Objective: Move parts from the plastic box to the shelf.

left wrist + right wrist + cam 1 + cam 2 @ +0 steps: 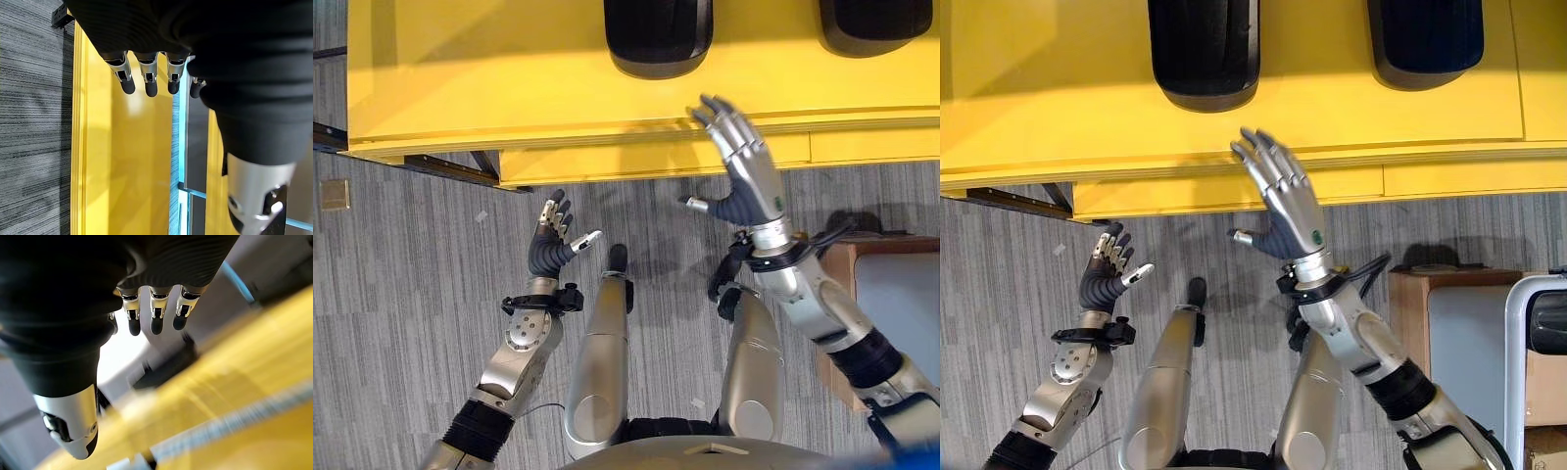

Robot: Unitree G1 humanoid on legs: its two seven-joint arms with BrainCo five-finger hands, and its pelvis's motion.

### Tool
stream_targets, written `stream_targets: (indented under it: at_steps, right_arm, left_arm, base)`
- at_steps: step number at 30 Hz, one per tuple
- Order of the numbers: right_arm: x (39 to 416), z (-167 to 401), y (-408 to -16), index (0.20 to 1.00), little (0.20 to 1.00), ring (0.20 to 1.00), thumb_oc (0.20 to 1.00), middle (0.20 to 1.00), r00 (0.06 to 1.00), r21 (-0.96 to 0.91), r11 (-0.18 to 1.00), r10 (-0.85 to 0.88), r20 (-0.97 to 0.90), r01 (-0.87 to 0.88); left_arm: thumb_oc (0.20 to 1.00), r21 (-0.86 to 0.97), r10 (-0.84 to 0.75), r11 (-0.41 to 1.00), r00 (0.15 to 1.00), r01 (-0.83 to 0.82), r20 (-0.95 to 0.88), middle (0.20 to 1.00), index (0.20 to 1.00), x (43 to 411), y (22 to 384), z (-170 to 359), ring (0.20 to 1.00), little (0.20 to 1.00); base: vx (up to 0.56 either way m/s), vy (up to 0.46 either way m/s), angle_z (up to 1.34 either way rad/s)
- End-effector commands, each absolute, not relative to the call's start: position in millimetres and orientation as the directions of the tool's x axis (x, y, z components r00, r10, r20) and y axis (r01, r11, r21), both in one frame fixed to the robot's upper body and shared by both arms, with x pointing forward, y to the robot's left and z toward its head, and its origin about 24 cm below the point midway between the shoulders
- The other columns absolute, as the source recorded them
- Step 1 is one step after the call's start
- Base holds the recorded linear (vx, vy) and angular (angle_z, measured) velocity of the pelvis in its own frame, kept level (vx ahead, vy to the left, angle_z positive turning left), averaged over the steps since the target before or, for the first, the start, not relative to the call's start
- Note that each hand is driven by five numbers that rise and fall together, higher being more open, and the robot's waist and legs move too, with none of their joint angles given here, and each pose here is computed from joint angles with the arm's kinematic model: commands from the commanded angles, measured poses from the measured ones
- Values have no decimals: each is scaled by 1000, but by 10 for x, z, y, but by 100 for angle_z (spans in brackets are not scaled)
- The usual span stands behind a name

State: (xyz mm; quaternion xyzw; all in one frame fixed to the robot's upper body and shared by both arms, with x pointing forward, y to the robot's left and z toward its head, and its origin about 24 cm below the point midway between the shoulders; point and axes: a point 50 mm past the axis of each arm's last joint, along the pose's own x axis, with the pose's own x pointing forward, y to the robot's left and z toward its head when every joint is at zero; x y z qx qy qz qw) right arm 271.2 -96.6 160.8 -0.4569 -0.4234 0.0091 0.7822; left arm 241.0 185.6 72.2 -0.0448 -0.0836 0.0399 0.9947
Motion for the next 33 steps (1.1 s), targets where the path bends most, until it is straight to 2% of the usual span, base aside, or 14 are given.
stream_targets:
  at_steps: [1, 9, 20, 29, 33]
  right_arm:
    - [2750, 1842, -915, 1000, 1000, 1000, 1000, 1000, 553, -676, 557, 405, 728, 481]
    - [2934, 1803, -755, 1000, 1000, 1000, 1000, 1000, 581, -711, 501, 418, 698, 494]
    - [3068, 1996, -716, 1000, 1000, 1000, 1000, 1000, 559, -658, 506, 357, 748, 558]
    - [3287, 1850, -734, 1000, 1000, 1000, 1000, 1000, 663, -724, 447, 318, 677, 526]
    - [3363, 1838, -733, 1000, 1000, 1000, 1000, 1000, 681, -740, 417, 313, 662, 528]
  left_arm:
    - [1000, -122, 113, 989, 955, -82, 275, 1000, 1000, 2335, 1851, 894, 1000, 1000]
    - [1000, -150, 133, 984, 948, -93, 288, 1000, 1000, 2355, 1860, 919, 1000, 1000]
    - [1000, -170, 132, 982, 948, -85, 288, 1000, 1000, 2370, 1855, 927, 1000, 1000]
    - [1000, -191, 132, 978, 950, -78, 283, 1000, 1000, 2389, 1839, 918, 1000, 1000]
    - [1000, -188, 129, 979, 950, -77, 283, 1000, 1000, 2387, 1851, 915, 1000, 1000]
  base:
    - [-80, 24, -5]
    - [14, -3, 0]
    - [-4, 4, 0]
    - [10, -3, 1]
    - [0, 0, 0]
